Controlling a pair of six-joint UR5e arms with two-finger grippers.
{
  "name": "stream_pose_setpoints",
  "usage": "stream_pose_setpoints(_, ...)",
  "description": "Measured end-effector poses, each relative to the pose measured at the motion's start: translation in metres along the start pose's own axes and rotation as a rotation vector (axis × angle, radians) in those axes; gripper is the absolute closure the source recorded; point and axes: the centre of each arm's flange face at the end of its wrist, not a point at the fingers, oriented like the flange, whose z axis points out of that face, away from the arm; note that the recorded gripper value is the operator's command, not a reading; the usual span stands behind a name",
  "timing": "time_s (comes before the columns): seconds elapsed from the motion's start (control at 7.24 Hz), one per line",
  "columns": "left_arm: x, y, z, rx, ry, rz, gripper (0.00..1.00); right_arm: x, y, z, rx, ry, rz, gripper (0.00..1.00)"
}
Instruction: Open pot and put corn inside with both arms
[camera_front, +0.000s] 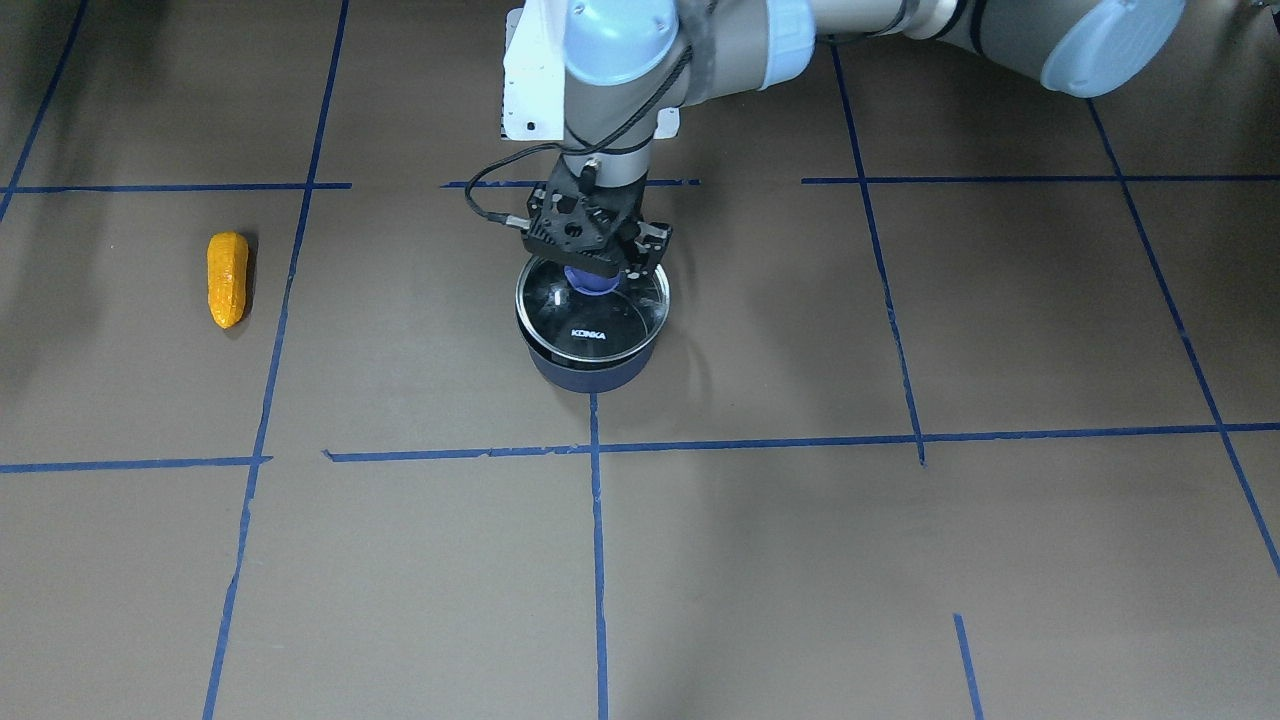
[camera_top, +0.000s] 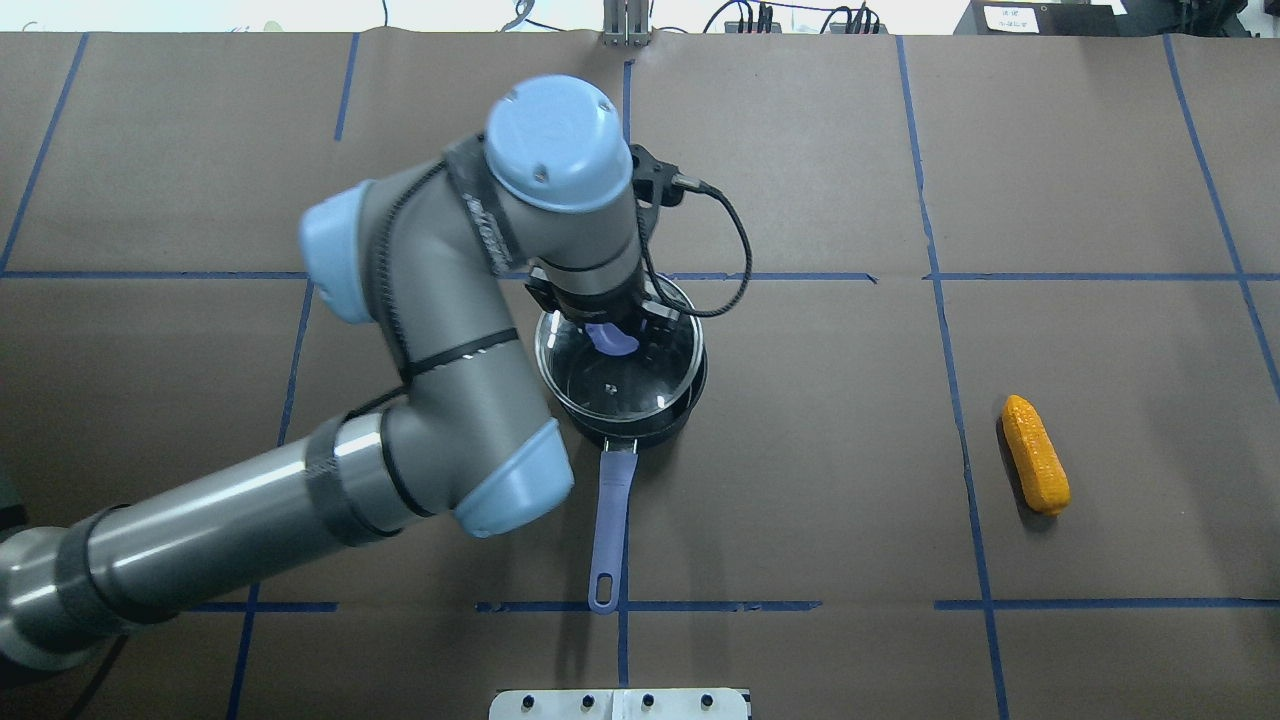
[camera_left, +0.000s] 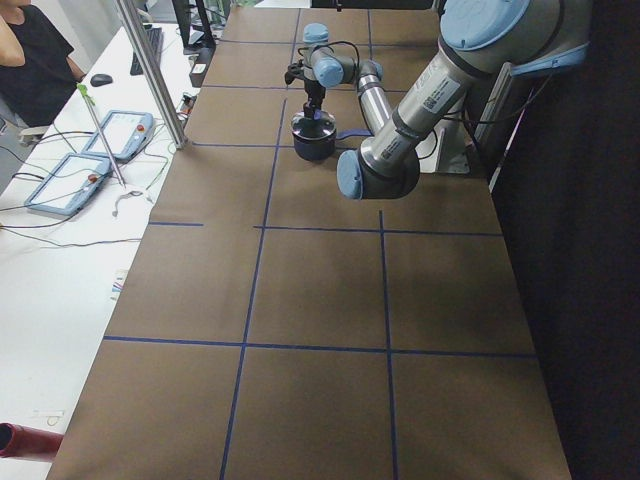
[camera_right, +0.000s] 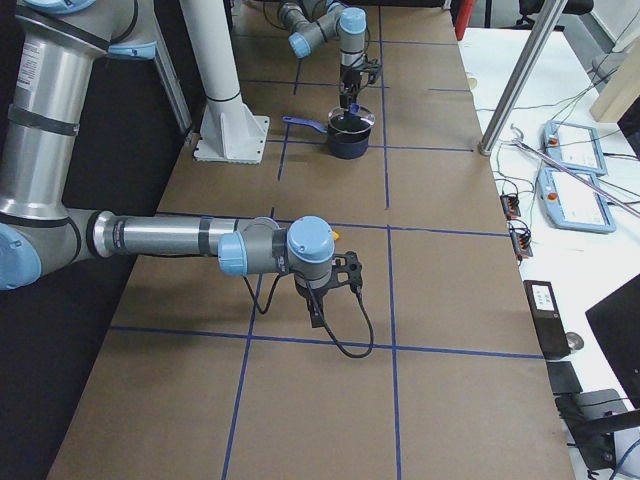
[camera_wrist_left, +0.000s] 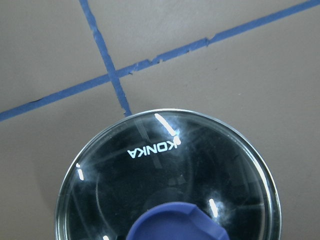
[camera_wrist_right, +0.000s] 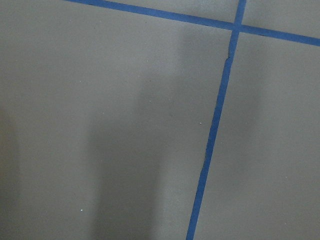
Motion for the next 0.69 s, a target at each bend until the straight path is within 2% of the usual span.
stream_pose_setpoints(0.28, -0.083, 0.035, -0.008, -0.013, -0.019, 0.047, 1.0, -0.001, -0.001, 0.002, -0.004, -0.003, -0.002, 0.0)
stream_pose_setpoints(0.69, -0.18, 0.084, 0.036, -0.062, -0.057, 0.066, 0.98, -0.005, -0.004, 0.004, -0.008, -0.006, -0.011, 0.0)
